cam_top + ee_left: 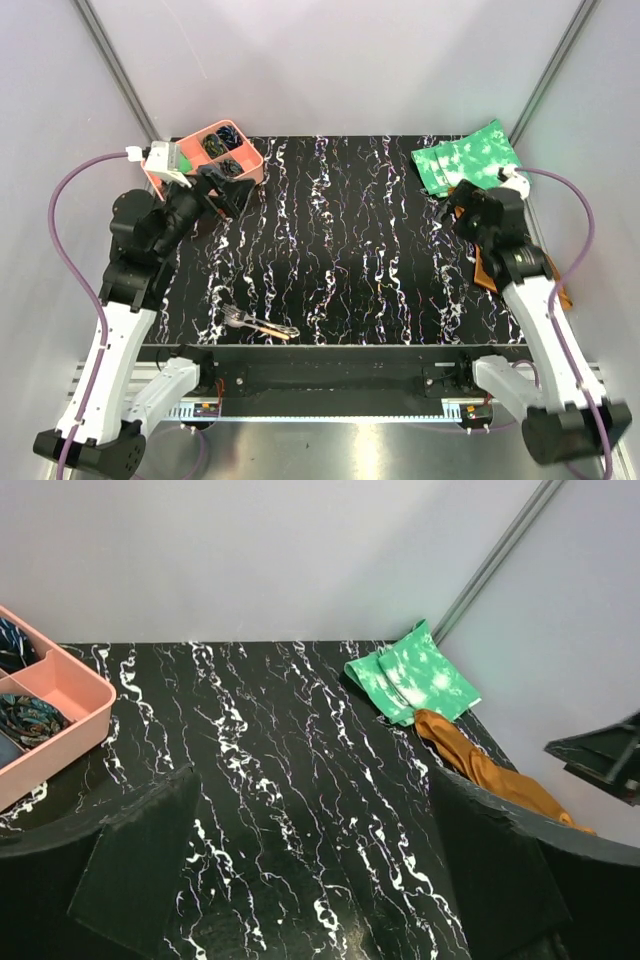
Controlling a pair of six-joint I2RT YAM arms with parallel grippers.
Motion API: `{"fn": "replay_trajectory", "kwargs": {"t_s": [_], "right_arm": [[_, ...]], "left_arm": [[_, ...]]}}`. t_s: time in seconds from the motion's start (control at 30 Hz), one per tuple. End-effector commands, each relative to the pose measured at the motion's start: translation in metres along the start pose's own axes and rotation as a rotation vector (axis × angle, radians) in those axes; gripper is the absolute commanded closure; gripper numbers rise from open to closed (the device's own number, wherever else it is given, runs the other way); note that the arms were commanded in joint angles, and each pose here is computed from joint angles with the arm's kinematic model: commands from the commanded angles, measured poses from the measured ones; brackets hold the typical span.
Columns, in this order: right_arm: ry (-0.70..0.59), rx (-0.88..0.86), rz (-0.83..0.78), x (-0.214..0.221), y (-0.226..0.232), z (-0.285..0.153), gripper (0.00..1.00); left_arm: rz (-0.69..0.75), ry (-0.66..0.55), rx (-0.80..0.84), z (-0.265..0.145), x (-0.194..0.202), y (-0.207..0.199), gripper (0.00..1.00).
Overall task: Fold the napkin into a case and place the utensils inside
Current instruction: Move the crumpled napkin to the corner of the board.
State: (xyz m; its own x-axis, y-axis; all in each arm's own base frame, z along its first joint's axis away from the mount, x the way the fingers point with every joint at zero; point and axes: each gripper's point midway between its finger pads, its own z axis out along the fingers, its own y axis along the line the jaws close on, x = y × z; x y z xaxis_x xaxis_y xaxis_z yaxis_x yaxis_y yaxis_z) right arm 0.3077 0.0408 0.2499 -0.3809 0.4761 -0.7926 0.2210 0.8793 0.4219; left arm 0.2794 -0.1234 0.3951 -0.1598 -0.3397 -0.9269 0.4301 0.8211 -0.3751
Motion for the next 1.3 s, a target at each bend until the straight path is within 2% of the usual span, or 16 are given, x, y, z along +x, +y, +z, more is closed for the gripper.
{"fn": "replay_trajectory", "kwargs": {"t_s": [0.0,0.1,0.27,0.3,0.37,0.4,0.57,0.63,0.7,0.73,0.83,0.93,0.97,1.07,1.17,1.27], "right_arm": [[0.030,0.264,-0.017,0.000,-0.040,0.036,0.00],[0.012,0.334,0.006,-0.003,-0.060,0.060,0.00],[0.042,0.530,0.014,-0.009,-0.133,0.104,0.00],[0.095,0.601,-0.007,0.003,-0.154,0.119,0.00],[0.127,0.658,-0.035,-0.005,-0.178,0.130,0.00],[0.177,0.717,-0.049,0.005,-0.197,0.140,0.00],[0.270,0.775,-0.084,0.001,-0.231,0.168,0.00],[0.316,0.730,-0.104,0.008,-0.232,0.190,0.00],[0.381,0.687,-0.095,0.021,-0.231,0.207,0.05],[0.405,0.677,-0.075,0.027,-0.229,0.210,0.15],[0.472,0.565,0.007,0.046,-0.207,0.213,0.36],[0.481,0.432,0.065,0.057,-0.179,0.205,0.51],[0.476,0.380,0.078,0.059,-0.168,0.203,0.74],[0.485,0.245,0.094,0.076,-0.121,0.180,0.97],[0.512,0.081,0.052,0.102,-0.055,0.154,1.00],[0.653,-0.263,0.081,0.135,0.035,0.126,1.00]], "left_arm": [[-0.003,0.044,0.035,0.009,0.004,-0.004,0.01],[-0.022,0.121,0.102,0.015,0.022,-0.012,0.01],[-0.027,0.186,0.096,0.017,0.045,-0.009,0.01],[-0.030,0.195,0.094,0.018,0.049,-0.008,0.01],[-0.041,0.218,0.095,0.019,0.058,-0.007,0.01],[-0.051,0.227,0.088,0.020,0.062,-0.005,0.01],[-0.083,0.302,0.112,0.025,0.087,-0.009,0.01],[-0.094,0.329,0.124,0.028,0.096,-0.012,0.01],[-0.103,0.346,0.127,0.029,0.101,-0.014,0.01],[-0.104,0.356,0.132,0.030,0.105,-0.017,0.01],[-0.114,0.385,0.126,0.033,0.116,-0.018,0.02],[-0.121,0.420,0.124,0.037,0.129,-0.020,0.03],[-0.125,0.427,0.127,0.038,0.131,-0.022,0.03],[-0.132,0.472,0.125,0.045,0.149,-0.025,0.04],[-0.119,0.493,0.133,0.052,0.162,-0.036,0.04],[-0.111,0.553,0.132,0.064,0.188,-0.044,0.05]]}}
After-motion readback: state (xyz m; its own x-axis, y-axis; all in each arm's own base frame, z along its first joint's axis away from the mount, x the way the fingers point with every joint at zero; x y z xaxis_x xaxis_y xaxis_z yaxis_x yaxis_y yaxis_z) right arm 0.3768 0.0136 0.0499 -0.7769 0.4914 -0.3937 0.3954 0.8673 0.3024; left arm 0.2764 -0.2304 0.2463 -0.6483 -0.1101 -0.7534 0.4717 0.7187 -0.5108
